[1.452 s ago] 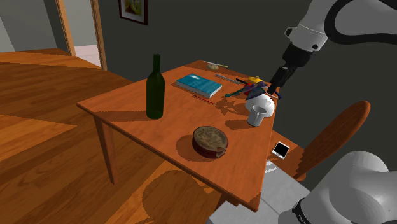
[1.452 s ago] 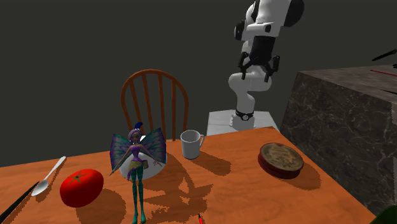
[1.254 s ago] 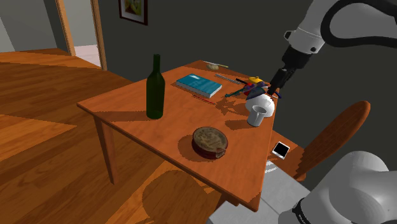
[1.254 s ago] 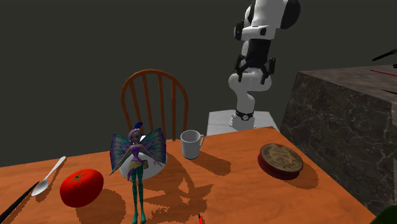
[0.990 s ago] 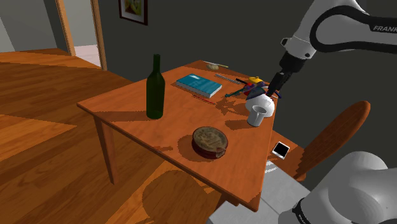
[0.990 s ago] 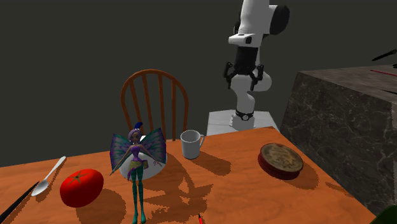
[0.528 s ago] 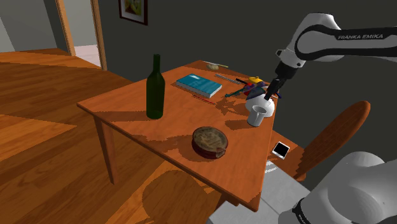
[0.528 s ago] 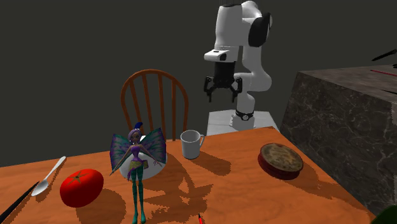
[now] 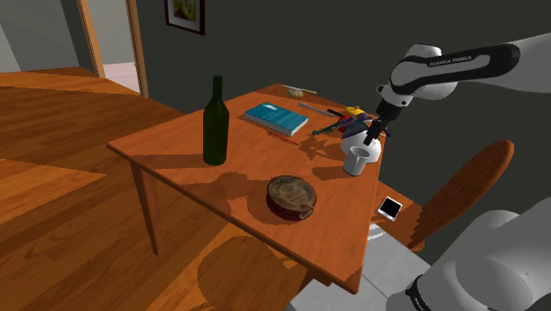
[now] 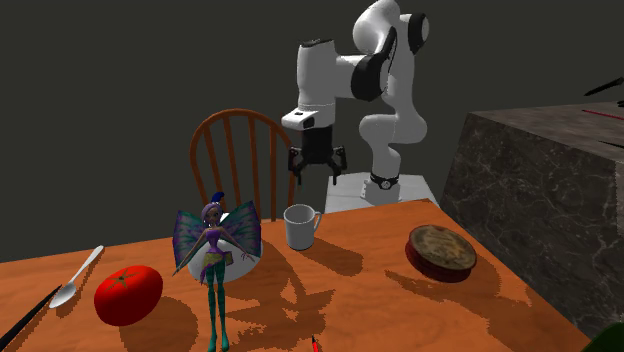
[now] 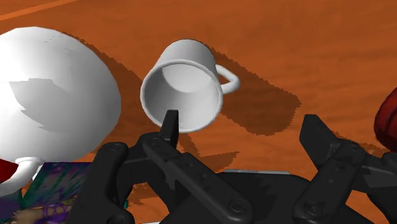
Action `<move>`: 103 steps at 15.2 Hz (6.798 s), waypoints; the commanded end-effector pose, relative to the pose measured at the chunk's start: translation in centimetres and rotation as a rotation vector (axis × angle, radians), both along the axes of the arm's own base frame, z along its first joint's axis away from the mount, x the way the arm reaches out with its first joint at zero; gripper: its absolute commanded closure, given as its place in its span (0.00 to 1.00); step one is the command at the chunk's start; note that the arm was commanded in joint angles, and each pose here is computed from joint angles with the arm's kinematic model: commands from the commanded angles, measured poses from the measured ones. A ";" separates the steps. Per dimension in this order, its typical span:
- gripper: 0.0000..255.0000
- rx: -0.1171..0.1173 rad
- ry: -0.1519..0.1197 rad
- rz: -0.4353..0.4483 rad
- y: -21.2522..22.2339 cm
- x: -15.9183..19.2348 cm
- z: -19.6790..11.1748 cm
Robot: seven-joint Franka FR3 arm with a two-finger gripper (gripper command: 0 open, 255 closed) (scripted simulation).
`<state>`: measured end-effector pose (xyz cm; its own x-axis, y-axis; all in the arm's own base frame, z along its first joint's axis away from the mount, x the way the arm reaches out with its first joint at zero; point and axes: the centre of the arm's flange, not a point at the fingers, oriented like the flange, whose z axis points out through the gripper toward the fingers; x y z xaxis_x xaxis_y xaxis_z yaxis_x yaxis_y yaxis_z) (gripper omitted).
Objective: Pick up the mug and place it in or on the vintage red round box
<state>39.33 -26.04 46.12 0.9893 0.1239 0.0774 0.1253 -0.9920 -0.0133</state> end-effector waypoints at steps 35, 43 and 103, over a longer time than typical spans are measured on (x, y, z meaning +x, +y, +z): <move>1.00 0.047 0.030 0.019 -9.1 4.0 -10.2; 1.00 0.047 0.030 0.019 -9.1 4.0 -5.9; 1.00 0.047 0.030 0.019 30.7 4.9 -5.1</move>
